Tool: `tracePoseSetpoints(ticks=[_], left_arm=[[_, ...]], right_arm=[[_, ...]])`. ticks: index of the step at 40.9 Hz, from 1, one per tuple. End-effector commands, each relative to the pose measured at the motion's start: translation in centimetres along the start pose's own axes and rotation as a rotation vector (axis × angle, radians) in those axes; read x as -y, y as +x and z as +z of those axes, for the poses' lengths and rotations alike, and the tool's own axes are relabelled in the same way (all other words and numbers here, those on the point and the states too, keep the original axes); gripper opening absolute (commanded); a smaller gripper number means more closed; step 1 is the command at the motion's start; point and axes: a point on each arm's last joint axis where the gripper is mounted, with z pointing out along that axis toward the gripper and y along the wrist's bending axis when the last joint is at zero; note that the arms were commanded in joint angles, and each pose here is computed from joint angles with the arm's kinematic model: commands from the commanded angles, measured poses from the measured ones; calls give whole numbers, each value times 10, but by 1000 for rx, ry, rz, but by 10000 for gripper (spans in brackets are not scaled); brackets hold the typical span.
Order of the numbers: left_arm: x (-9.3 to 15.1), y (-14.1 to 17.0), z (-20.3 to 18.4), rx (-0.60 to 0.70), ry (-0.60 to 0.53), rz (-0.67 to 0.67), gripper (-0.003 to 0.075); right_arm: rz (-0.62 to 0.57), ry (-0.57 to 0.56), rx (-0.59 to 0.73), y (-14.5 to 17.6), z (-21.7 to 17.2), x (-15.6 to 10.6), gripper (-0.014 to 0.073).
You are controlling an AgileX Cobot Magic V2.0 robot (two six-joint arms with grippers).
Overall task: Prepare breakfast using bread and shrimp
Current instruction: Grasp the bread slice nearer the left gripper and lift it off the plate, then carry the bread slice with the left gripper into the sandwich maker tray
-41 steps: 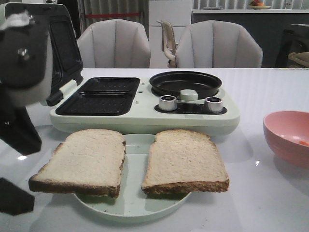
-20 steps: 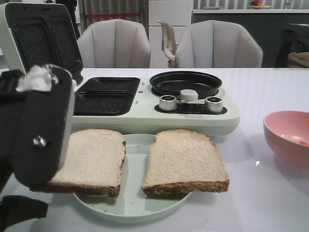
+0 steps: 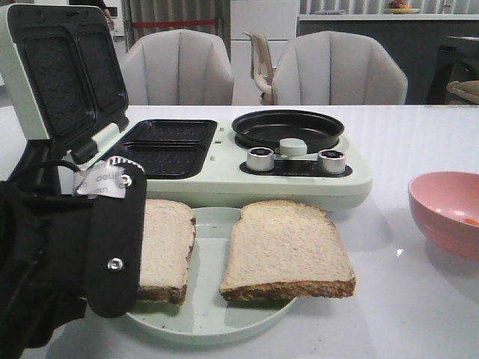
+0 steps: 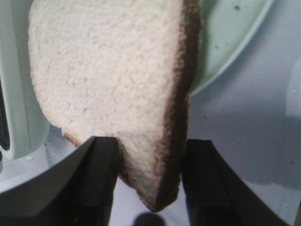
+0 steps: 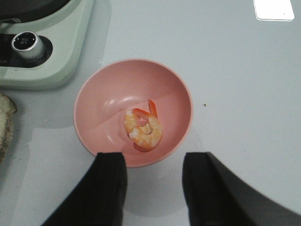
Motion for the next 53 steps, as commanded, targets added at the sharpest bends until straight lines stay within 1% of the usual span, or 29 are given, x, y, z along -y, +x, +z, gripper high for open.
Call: tracePoseSetpoints(ticks=[1,9,16,21,26,32,34,40,45,50,53], left_arm=[[-13,-5,-5,21,-78,-19,292],[-14,-5,-5,19,-81,-18,200],[-14,-4,-6,11,-81,-31,96],[-20,0,-12,-12,-108,-90,101],[-36,5,-29,12,-181,-157,101],[-60,13,-59,76,-309,-217,101],[-69,16,-71,115,-354,-239,101],[-93,14,-96,194,-436,-269,101],[-113,9,-102,214,-504,-271,101],[-130,4,-92,190,-558,-223,101],[-140,2,-81,174,-567,-190,101]], right_arm=[[-7,5,105,-16,-6,1,412],[-7,5,105,-16,-6,1,412],[-7,5,105,-16,-6,1,412],[-7,5,105,-16,-6,1,412],[-7,5,105,-16,-6,1,412],[-7,5,105,-16,-6,1,412],[-7,5,105,-16,-6,1,412],[-7,5,105,-16,-6,1,412],[-7,5,105,-16,-6,1,412],[-7,5,106,-16,-6,1,412],[-7,5,106,-16,-6,1,412]])
